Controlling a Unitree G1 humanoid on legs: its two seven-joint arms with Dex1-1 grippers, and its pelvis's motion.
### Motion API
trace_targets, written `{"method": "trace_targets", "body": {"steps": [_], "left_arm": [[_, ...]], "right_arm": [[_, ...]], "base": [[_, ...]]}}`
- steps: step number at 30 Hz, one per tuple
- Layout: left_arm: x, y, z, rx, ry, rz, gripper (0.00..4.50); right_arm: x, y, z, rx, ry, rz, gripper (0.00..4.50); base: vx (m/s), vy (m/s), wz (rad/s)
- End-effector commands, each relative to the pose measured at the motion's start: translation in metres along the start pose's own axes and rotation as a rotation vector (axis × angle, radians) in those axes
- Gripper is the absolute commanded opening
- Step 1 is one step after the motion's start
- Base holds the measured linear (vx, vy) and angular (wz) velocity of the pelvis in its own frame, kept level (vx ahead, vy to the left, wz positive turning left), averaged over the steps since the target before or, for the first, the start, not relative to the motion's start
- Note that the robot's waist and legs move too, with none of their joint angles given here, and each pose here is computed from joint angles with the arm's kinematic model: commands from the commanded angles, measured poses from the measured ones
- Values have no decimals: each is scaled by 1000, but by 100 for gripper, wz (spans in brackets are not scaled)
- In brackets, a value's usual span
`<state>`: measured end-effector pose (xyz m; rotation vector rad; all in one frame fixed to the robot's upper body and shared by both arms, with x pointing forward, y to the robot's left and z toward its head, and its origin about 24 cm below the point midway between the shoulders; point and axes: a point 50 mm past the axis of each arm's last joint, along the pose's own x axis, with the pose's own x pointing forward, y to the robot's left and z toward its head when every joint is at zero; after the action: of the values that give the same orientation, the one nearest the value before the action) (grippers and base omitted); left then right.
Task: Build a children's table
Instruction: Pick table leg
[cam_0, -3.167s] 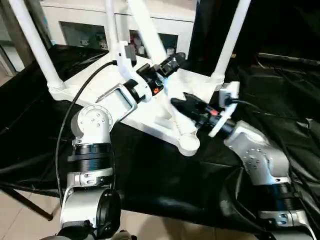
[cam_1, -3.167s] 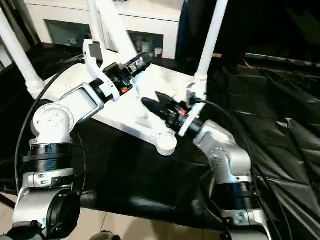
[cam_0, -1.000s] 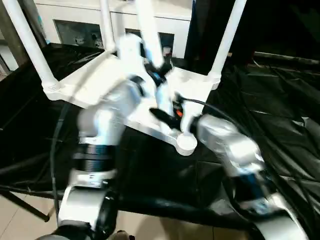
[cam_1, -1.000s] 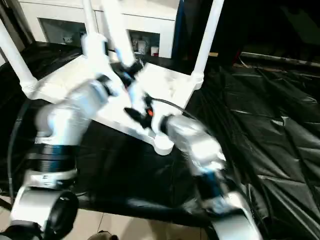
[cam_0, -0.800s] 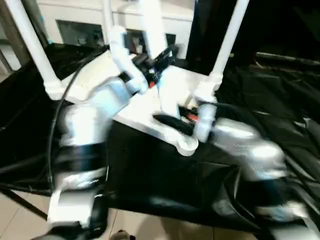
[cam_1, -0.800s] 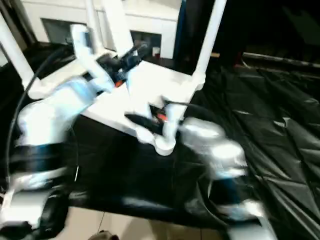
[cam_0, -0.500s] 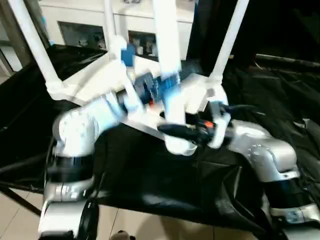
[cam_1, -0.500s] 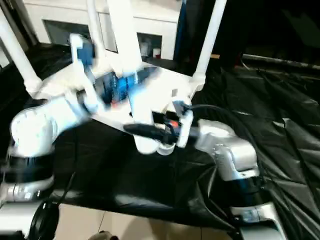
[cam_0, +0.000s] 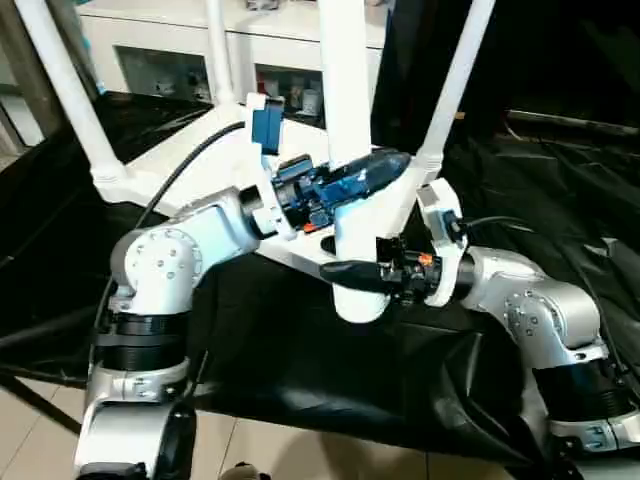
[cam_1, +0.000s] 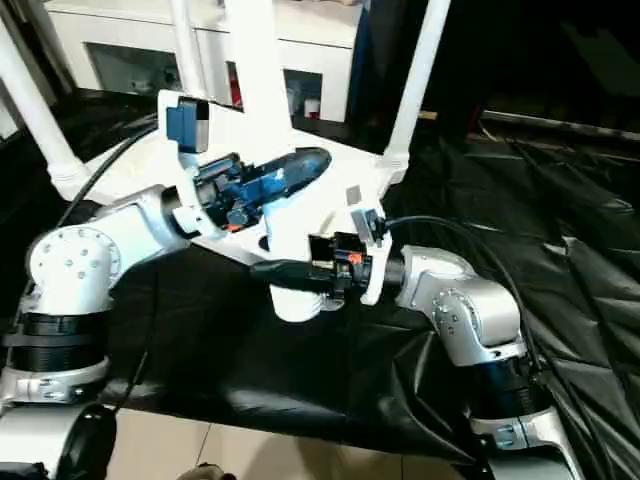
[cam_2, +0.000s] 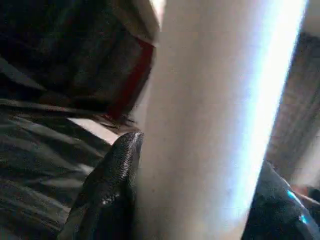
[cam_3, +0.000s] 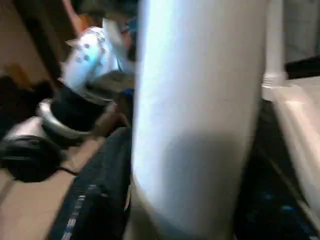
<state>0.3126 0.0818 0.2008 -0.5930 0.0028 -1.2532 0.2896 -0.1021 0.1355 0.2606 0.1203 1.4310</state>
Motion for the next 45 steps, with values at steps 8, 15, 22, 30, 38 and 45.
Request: {"method": "trace_targets", "body": {"steps": [8, 15, 22, 30, 38, 45], "left_arm": [[5, 21, 14, 397, 23, 448, 192], [16, 22, 11, 558, 35, 675, 191], [19, 23, 10, 531, -7, 719, 190], [15, 24, 11, 498, 0, 658, 262], [0, 6, 22, 186, -97, 184, 303], [-12, -12, 10, 92, 17, -118, 303]], "right_arm": [[34, -38, -17, -117, 62, -604, 316], [40, -52, -25, -74, 68, -789, 288], [49, -50, -23, -74, 46, -723, 260], [44, -40, -13, -102, -14, -520, 259], [11, -14, -2, -25, -64, -99, 257], [-10, 0, -9, 48, 43, 78, 257]], "base": [[0, 0, 0], [0, 0, 0], [0, 0, 0], [0, 0, 0], [0, 0, 0], [0, 0, 0]]}}
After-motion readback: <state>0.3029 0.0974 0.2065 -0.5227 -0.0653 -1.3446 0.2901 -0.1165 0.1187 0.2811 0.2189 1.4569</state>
